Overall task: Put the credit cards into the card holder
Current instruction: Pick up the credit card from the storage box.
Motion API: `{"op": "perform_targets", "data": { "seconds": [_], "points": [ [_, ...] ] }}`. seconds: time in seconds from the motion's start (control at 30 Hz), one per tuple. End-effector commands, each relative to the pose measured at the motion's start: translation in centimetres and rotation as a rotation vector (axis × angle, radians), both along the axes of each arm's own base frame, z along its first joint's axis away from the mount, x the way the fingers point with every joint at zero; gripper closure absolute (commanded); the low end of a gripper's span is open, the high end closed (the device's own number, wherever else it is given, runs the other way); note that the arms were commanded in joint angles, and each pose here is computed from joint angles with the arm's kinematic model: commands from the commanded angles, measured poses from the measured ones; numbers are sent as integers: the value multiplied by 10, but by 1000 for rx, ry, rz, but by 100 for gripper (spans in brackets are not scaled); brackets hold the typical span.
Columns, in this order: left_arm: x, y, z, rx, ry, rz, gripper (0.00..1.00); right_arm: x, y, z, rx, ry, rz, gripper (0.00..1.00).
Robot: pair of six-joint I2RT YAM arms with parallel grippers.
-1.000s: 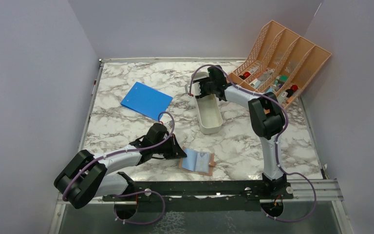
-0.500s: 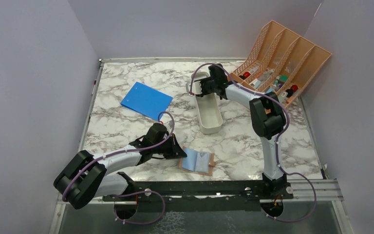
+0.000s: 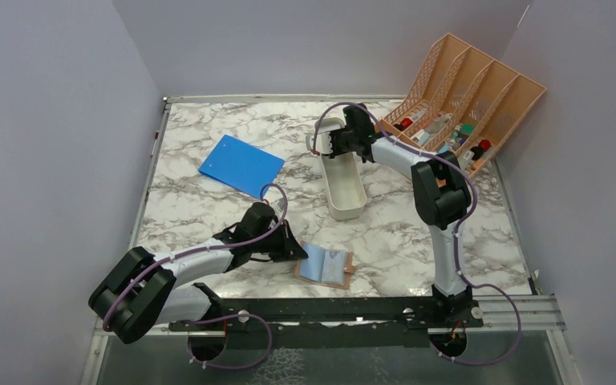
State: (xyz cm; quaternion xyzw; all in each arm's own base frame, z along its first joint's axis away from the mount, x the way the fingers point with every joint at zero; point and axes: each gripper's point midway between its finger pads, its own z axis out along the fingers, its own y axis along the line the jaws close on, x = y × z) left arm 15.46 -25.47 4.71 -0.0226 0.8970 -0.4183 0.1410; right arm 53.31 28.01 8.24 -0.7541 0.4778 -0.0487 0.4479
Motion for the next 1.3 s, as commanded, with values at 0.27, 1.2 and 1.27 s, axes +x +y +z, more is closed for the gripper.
{"op": "perform_targets", "data": {
  "seconds": [0.27,1.2,1.27],
  "points": [
    [4,-6,9,-34,-15,-10,98,12,-2,36,25,-75,-13,67],
    [4,-6,9,-40,-14,-8,98,12,-4,59,28,-101,-14,87],
    [3,-6,8,-39,-13,-8,98,11,-4,59,26,-97,-14,92]
  ]
}}
